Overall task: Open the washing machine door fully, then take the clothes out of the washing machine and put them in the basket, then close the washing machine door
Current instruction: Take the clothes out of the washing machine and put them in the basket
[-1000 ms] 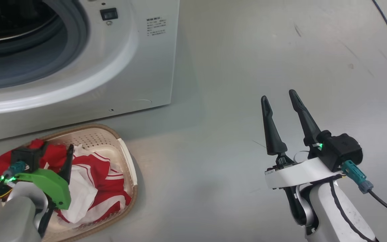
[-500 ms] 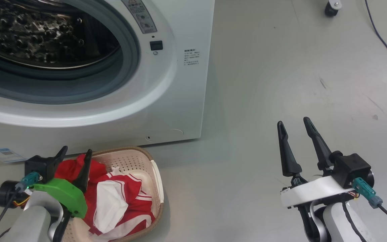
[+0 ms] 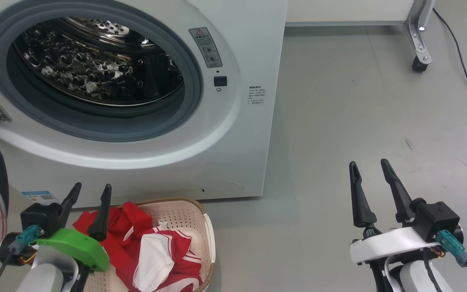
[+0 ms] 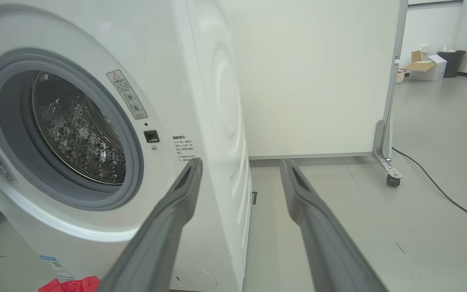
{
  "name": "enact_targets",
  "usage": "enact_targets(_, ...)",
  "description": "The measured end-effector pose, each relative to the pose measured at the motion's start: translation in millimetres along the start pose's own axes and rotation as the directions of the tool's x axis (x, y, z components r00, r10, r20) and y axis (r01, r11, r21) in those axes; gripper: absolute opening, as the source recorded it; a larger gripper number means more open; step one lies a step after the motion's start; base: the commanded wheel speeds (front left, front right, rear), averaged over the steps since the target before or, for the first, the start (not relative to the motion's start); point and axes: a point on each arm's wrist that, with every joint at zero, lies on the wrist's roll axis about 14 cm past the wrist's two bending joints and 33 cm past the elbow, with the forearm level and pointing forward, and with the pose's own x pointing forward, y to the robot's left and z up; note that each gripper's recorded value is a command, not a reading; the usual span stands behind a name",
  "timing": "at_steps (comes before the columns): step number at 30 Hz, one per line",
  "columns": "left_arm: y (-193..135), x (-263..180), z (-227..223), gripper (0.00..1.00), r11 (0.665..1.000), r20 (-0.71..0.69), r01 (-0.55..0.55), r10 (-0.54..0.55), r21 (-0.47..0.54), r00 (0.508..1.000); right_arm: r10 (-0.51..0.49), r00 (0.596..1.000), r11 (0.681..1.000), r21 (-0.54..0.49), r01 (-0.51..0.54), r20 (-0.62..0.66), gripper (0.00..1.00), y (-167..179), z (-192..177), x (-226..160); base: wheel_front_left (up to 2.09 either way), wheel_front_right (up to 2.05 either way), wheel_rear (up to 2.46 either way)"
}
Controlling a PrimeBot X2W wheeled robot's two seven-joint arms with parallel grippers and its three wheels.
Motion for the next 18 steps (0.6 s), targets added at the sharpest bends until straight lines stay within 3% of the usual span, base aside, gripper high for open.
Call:
enact_targets(10,2.8,-11.0,34.2,1.0,0.997,0.132,-0.05,0.057,-0.05,0.99,0.003,1.0,1.0,0.009,-0.003,0.023,1.0,0.3,7.9,-5.4,0.0,0.0,0.0)
enact_targets(18,4.4,-24.3,34.6,1.0,0.994,0.154,-0.078,0.09,-0.081,0.984,-0.008,1.0,1.0,0.01,0.007,0.024,1.0,-3.2,8.6,-11.7,0.0,0.0,0.0)
